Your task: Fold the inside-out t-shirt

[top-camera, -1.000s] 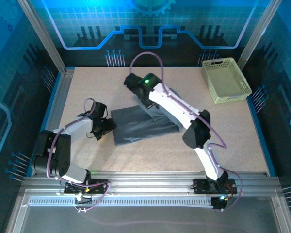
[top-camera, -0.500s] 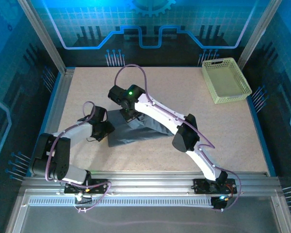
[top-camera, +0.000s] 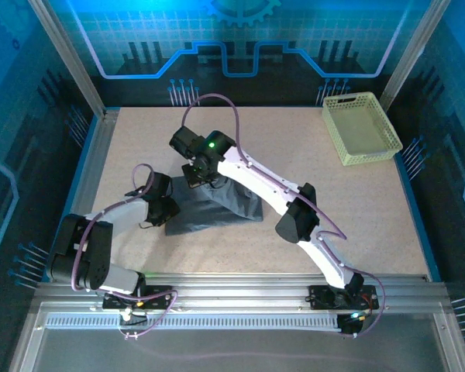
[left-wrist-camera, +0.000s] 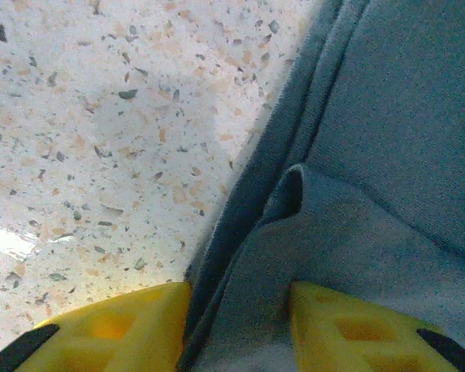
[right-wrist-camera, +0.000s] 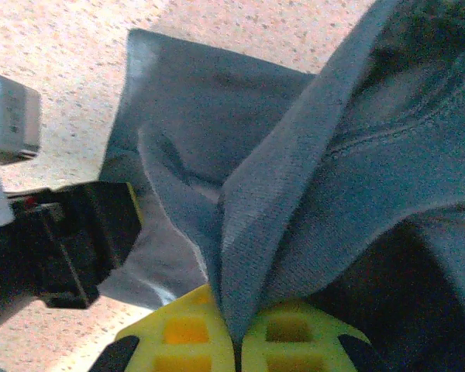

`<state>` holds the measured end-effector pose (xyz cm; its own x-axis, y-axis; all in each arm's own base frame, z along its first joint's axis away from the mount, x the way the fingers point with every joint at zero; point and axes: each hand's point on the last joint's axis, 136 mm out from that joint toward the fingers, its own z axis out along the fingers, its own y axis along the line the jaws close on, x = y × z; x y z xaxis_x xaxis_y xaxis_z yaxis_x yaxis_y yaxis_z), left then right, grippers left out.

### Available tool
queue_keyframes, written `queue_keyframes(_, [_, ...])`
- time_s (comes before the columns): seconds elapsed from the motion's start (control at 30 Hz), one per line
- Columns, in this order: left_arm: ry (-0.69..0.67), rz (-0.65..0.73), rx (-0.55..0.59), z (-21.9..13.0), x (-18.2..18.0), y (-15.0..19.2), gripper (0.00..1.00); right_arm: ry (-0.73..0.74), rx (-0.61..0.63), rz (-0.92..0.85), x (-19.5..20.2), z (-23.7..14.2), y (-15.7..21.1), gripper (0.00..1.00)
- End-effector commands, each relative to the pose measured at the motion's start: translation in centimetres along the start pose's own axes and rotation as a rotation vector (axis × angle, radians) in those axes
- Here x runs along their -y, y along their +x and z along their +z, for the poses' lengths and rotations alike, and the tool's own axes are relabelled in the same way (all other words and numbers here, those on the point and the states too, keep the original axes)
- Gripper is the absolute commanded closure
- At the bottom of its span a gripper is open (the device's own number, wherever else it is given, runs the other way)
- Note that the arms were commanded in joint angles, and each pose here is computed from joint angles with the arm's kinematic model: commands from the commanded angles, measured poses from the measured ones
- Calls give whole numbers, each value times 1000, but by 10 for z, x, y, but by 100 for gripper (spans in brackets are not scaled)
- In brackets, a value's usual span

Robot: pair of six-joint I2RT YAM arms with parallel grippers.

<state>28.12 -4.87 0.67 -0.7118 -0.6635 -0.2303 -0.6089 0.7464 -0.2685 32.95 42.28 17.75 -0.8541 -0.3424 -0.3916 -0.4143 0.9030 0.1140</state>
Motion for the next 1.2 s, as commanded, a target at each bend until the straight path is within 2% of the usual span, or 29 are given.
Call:
queue_keyframes(0.0, [110, 19, -187, 23, 14, 51, 60, -98, 78, 55, -15, -28, -20, 100])
queue_keyframes(0.33, [129, 5, -173, 19, 12, 52, 61, -184, 45, 65, -48, 5, -15, 100])
queue_keyframes(0.43, [138, -4, -152, 14, 10, 51, 56, -179, 13, 70, -48, 20, -9, 100])
queue_keyframes(0.5, [136, -10, -123, 7, 8, 47, 51, -174, 1, 62, -49, 26, -6, 90])
queue_keyframes(0.57, [99, -24, -81, -3, -2, 42, 44, -177, 2, 51, -50, 26, -6, 70])
queue_keyframes(0.6, [78, -36, -59, -8, -7, 39, 42, -180, 5, 46, -50, 24, -6, 64])
queue_keyframes(0.67, [41, -74, 23, -27, -21, 30, 35, -195, 23, 24, -51, 12, -10, 55])
queue_keyframes(0.77, [28, -113, 170, -61, -38, 13, 32, -197, 66, -13, -48, -15, -17, 45])
queue_keyframes(0.87, [84, -82, 270, -92, -30, -5, 32, -140, 122, -49, -30, -47, -22, 42])
queue_keyframes(0.93, [116, -20, 282, -105, -13, -14, 32, -68, 150, -65, -9, -58, -22, 42])
queue_keyframes(1.07, [114, 108, 200, -108, 25, -25, 30, 40, 125, -59, 36, -46, -7, 42])
queue_keyframes(1.17, [113, 140, 147, -99, 48, -31, 27, 95, 110, -25, 65, -36, 10, 41])
